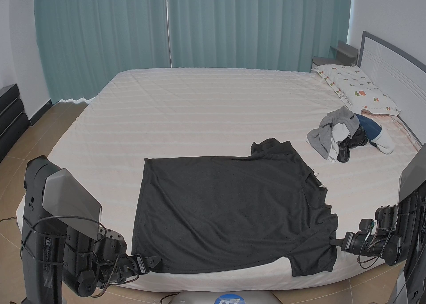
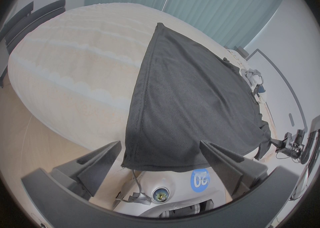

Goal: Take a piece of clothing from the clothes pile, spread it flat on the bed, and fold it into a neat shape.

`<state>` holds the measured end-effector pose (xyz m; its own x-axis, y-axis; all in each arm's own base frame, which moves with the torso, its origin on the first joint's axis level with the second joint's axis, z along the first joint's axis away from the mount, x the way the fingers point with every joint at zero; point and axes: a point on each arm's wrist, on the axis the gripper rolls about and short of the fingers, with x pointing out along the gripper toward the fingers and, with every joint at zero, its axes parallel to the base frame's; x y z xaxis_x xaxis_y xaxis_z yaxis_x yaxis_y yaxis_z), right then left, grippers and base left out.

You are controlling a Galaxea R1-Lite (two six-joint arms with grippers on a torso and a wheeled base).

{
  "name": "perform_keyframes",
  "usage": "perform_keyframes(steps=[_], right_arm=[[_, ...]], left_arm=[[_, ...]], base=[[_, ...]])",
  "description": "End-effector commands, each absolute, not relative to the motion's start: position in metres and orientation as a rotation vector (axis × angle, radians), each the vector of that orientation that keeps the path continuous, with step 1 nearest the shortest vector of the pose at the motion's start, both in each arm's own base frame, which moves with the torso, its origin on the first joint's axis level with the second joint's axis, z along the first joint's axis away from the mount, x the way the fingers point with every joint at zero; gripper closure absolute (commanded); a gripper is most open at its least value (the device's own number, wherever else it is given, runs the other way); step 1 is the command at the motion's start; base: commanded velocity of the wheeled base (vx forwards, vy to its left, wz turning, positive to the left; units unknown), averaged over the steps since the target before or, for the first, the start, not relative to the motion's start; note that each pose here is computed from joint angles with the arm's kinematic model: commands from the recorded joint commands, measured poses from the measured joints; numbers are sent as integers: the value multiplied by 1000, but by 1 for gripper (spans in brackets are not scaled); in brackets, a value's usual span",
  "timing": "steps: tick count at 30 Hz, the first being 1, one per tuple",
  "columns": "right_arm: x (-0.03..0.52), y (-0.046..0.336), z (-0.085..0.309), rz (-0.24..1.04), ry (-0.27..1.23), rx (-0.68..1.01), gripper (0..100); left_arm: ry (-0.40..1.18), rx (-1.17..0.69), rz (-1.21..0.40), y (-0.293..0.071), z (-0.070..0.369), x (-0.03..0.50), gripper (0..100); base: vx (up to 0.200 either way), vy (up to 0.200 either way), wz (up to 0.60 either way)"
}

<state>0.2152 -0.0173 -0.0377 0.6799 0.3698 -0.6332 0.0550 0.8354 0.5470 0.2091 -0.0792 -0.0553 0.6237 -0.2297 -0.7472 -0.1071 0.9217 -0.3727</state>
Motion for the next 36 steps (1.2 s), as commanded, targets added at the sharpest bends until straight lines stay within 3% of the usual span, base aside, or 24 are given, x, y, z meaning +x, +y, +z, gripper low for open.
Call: perform_keyframes(steps=[1,9,22,36], right_arm=[[215,-17,-37,190,808,568,100],[212,-18,-36,183,812,572,100],[206,-23,-22,157,822,583,100],[187,-19,-15,201,945,458,100]], left_arm=[[893,-427,-54,-78,-57,213,100],[935,-484,-12,-72,-49,196,100],[850,-559,28,-58,-23,200,100],[926,-416,35,-44,-5,184,100]], base=[[0,0,0],[0,0,0],[0,0,0],[0,0,0]])
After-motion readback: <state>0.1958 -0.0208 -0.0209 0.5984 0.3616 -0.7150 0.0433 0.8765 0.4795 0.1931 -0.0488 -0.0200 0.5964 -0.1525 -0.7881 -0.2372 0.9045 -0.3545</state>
